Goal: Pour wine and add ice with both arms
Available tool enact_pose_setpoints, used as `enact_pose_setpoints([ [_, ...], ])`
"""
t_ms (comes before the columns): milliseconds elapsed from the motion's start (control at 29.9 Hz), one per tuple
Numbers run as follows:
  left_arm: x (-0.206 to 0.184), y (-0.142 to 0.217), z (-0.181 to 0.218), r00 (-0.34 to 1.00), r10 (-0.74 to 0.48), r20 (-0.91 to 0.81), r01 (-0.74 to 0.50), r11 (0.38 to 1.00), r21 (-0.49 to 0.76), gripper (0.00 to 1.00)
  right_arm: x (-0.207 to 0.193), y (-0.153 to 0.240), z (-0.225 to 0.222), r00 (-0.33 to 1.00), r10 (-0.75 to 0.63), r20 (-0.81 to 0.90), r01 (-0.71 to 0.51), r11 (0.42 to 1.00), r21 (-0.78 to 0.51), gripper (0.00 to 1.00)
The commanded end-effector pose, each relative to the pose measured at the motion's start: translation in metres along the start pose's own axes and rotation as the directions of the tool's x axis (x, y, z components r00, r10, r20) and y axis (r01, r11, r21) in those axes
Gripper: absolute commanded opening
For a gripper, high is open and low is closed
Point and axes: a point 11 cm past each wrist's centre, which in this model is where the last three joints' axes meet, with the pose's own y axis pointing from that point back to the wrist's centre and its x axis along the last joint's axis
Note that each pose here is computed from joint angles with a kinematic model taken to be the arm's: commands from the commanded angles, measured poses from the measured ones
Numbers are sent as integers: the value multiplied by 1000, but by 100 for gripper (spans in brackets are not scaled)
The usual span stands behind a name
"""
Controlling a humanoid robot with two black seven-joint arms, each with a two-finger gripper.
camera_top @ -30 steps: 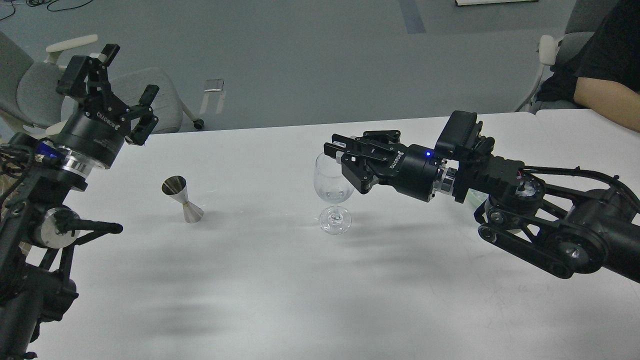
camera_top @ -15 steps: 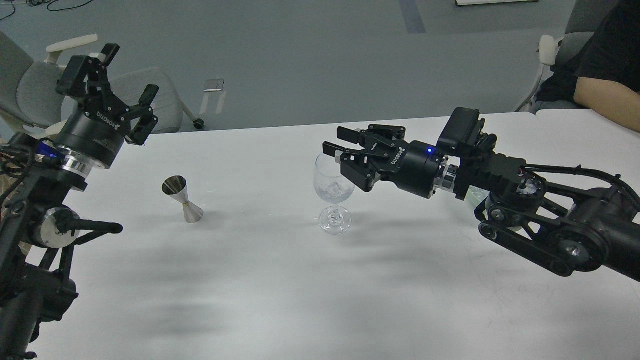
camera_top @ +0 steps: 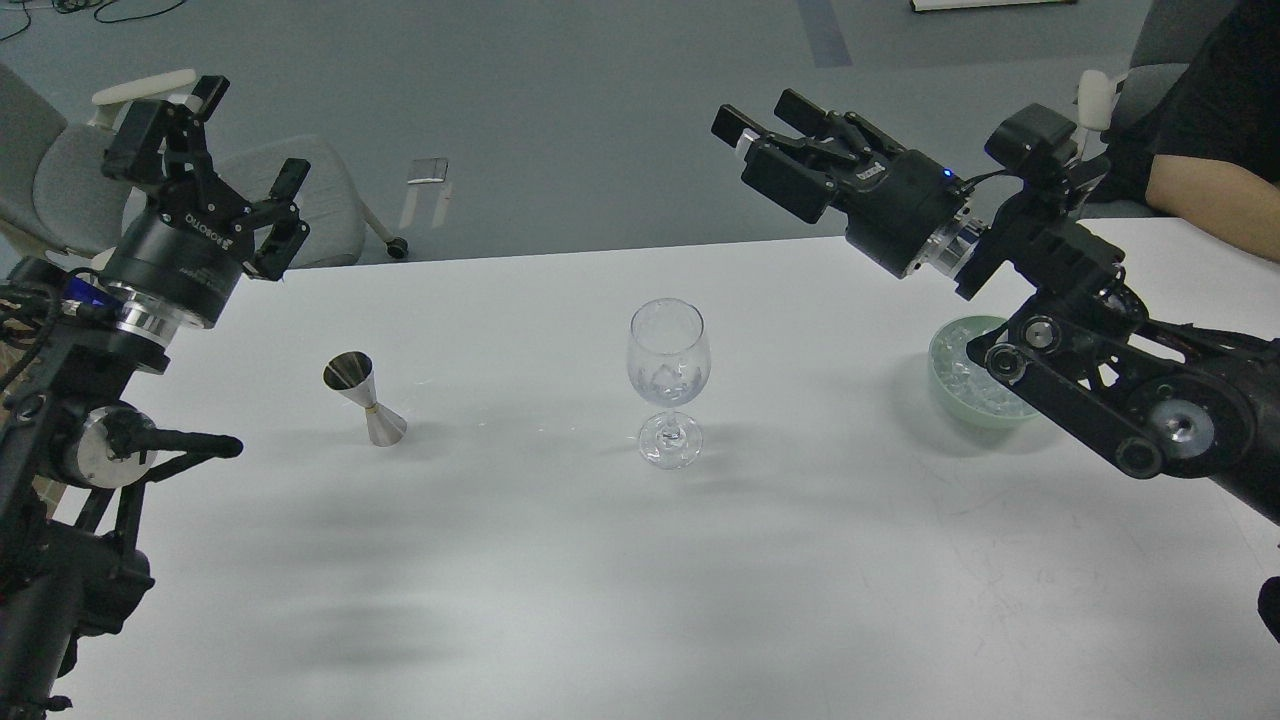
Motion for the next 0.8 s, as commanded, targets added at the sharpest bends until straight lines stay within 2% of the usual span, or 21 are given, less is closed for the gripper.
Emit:
enact_pose_setpoints([
  [0, 9, -4, -1, 997, 72, -9, -72, 997, -8, 98, 18, 3, 30, 988, 97, 116, -84, 991, -108, 100],
  [201, 5, -23, 7, 997, 66, -36, -68, 997, -38, 98, 45, -2, 66, 916, 288, 279, -216, 941, -262, 100],
  [401, 12, -33, 16, 996, 81, -46, -83, 995, -52, 98, 73, -5, 92, 828, 424, 368, -286, 883, -372, 100],
  [468, 12, -35, 12, 995, 87, -57, -89, 995, -46, 98, 77, -2, 100, 750, 474, 462, -291, 863, -413, 100],
  [535, 13, -35, 13, 994, 89, -61, -92, 995, -50, 98, 77, 0, 103, 704, 484, 520, -281, 862, -422, 100],
  [636, 9, -38, 11, 992, 85, -93, -91, 994, -60, 98, 76, 4, 111, 565, 511, 648, -266, 856, -443, 100],
  [770, 7, -38, 10, 990, 79, -118, -87, 994, -65, 98, 76, 8, 117, 389, 570, 724, -298, 821, -486, 100],
])
